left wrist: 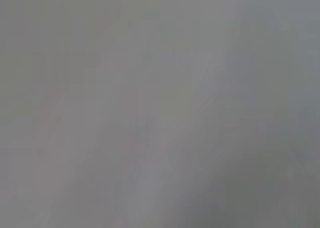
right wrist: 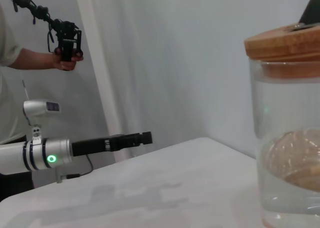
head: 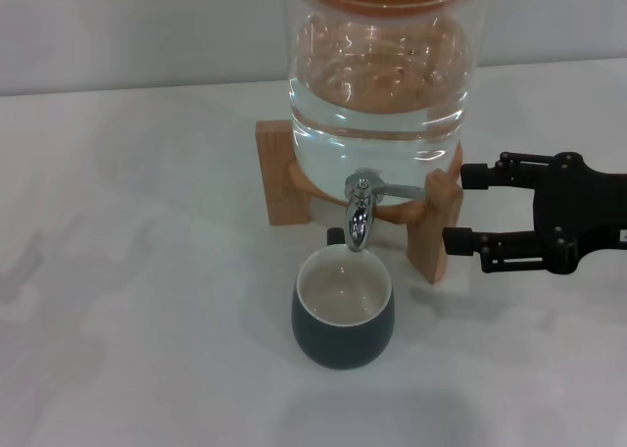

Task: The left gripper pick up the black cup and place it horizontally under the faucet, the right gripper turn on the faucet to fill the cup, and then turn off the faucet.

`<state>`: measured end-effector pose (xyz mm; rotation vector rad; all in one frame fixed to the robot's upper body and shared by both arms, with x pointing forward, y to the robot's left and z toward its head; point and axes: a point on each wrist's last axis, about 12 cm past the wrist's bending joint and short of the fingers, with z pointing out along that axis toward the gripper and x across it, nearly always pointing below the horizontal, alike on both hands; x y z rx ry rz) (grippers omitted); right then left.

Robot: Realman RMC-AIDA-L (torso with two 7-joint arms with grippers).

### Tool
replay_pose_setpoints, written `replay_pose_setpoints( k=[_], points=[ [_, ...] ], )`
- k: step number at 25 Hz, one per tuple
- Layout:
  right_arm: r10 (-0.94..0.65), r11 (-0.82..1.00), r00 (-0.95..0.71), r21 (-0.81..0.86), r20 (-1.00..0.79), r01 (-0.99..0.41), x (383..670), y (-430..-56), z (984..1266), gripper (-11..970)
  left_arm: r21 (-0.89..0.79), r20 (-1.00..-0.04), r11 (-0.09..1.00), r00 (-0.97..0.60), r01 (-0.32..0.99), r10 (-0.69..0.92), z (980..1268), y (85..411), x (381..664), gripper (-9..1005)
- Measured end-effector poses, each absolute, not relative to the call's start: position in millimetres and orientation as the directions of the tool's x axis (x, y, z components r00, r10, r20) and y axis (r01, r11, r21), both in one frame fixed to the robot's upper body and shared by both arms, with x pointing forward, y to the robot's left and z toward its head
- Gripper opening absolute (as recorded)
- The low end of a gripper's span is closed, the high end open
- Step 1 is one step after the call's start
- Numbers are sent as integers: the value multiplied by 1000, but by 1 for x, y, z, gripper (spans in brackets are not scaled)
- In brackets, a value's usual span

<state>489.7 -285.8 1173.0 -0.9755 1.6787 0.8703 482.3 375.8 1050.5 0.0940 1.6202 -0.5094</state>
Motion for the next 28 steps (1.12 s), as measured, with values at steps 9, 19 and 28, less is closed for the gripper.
replay_pose_setpoints(
  k=[9, 19, 28],
  points=[
    [-227, 411, -203, 95, -953, -907, 500, -269, 1172, 825, -272, -962, 904, -113, 329, -248, 1051, 381, 480, 867],
    [-254, 389, -203, 93, -946, -916, 511, -251, 1172, 825, -272, -962, 906, -116, 325, -247, 1050, 382, 481, 863],
    [-263, 378, -208, 98, -942, -921, 511, -246, 1169, 825, -268, -963, 909, -119, 320, -242, 1050, 382, 482, 862]
  ],
)
